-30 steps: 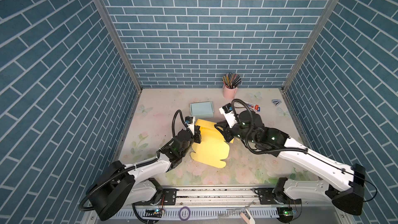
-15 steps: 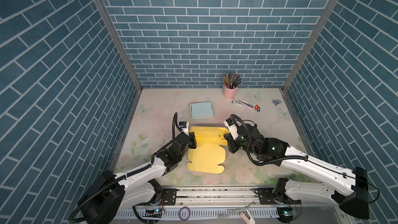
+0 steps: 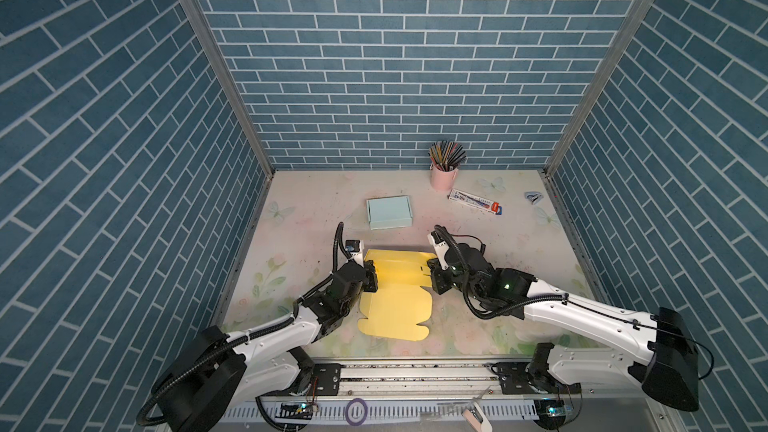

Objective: Fold the paper box

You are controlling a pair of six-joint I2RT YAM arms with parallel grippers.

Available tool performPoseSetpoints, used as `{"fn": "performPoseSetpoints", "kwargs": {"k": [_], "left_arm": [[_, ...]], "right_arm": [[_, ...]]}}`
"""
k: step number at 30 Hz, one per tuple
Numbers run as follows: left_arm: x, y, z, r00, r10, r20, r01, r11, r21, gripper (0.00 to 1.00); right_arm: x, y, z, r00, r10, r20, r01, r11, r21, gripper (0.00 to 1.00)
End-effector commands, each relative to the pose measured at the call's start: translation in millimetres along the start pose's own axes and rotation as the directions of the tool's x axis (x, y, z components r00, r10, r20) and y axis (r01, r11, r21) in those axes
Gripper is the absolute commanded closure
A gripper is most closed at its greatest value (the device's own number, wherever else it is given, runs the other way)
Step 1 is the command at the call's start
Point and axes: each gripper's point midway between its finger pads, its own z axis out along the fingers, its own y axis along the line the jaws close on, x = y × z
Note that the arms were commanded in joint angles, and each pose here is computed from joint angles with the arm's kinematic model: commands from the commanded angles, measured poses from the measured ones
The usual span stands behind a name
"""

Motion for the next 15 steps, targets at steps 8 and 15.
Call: {"fn": "performPoseSetpoints", "kwargs": {"k": [8,15], "left_arm": [[-6.0,-12.5,-4.1,0.999,-0.012,0.050,0.008,0.996,0.085,1.00],[-5.3,-20.7,-5.2,0.998,-0.027,0.055,0.020,0.990,0.136,1.00]], "right_arm": [[-10.6,18.5,21.9,0.999,0.033,0.015,-0.032,0.998,-0.051,1.00],[-34.9,35.7,6.4,0.978,0.048,0.201,-0.010,0.982,-0.188,1.00]]}}
